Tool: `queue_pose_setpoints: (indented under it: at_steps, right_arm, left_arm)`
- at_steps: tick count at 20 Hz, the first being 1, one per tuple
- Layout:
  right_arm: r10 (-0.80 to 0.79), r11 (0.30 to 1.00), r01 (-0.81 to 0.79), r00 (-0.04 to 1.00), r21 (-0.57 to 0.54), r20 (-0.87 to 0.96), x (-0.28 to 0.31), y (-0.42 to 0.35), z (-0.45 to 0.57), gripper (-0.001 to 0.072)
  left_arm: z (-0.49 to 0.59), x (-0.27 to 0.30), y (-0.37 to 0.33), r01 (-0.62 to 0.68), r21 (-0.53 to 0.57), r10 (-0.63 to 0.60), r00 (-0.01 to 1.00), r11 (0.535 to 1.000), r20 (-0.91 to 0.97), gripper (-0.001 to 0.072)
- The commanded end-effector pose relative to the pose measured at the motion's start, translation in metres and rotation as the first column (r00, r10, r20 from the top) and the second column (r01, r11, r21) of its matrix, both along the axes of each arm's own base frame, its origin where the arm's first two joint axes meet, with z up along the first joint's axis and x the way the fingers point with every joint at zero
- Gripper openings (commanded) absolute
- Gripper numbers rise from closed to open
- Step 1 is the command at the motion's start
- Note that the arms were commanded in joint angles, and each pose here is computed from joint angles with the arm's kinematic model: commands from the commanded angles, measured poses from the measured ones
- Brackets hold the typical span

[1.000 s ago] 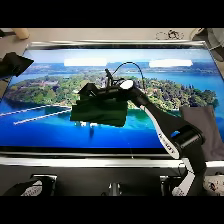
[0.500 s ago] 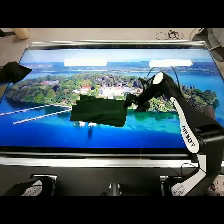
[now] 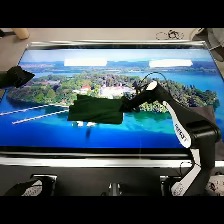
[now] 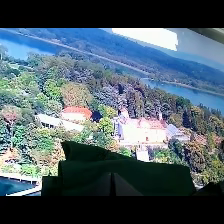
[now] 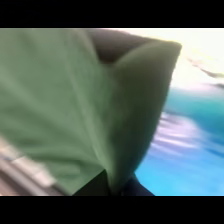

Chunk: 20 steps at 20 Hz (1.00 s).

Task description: Fold the shirts.

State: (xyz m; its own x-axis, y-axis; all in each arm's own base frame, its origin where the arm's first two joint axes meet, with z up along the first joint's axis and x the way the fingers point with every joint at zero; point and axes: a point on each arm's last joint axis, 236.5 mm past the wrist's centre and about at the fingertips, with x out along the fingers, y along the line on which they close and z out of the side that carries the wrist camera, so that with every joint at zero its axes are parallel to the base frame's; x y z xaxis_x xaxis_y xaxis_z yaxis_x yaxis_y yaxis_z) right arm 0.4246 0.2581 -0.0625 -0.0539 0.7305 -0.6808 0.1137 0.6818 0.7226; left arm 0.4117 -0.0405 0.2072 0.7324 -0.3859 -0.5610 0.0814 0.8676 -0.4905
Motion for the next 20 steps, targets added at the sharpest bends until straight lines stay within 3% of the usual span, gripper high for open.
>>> queue_pose_setpoints:
  at_steps: [1, 4, 7, 10, 15, 20]
  right_arm:
    - [-0.051, 0.988, 0.028, 0.986, 0.149, 0.158, 0.034, -0.028, 0.086, 0.0019]
    - [-0.244, 0.969, 0.243, 0.924, 0.040, 0.295, 0.061, -0.151, 0.149, 0.0019]
    - [-0.431, 0.877, 0.474, 0.847, -0.077, 0.311, 0.041, -0.284, 0.170, 0.0019]
    - [-0.598, 0.758, 0.646, 0.741, -0.084, 0.306, 0.008, -0.378, 0.189, 0.0020]
    - [-0.778, 0.546, 0.836, 0.531, -0.058, 0.335, -0.029, -0.469, 0.213, 0.0020]
    - [-0.790, 0.554, 0.817, 0.577, -0.159, 0.209, -0.080, -0.477, 0.195, 0.0021]
  left_arm:
    - [0.000, 0.000, 0.001, -0.001, 0.002, 0.001, 1.000, 1.000, 0.002, 0.0031]
    - [-0.001, 0.000, 0.001, 0.008, 0.014, -0.008, 1.000, 1.000, 0.006, 0.0031]
    - [-0.001, 0.000, 0.001, 0.018, 0.026, -0.018, 1.000, 0.999, 0.011, 0.0031]
    - [-0.001, 0.000, 0.001, 0.018, 0.026, -0.018, 1.000, 0.999, 0.011, 0.0031]
    - [-0.001, 0.000, 0.001, 0.018, 0.026, -0.019, 1.000, 0.999, 0.011, 0.0031]
    - [-0.001, 0.000, 0.001, 0.027, 0.038, -0.028, 0.999, 0.999, 0.017, 0.0031]
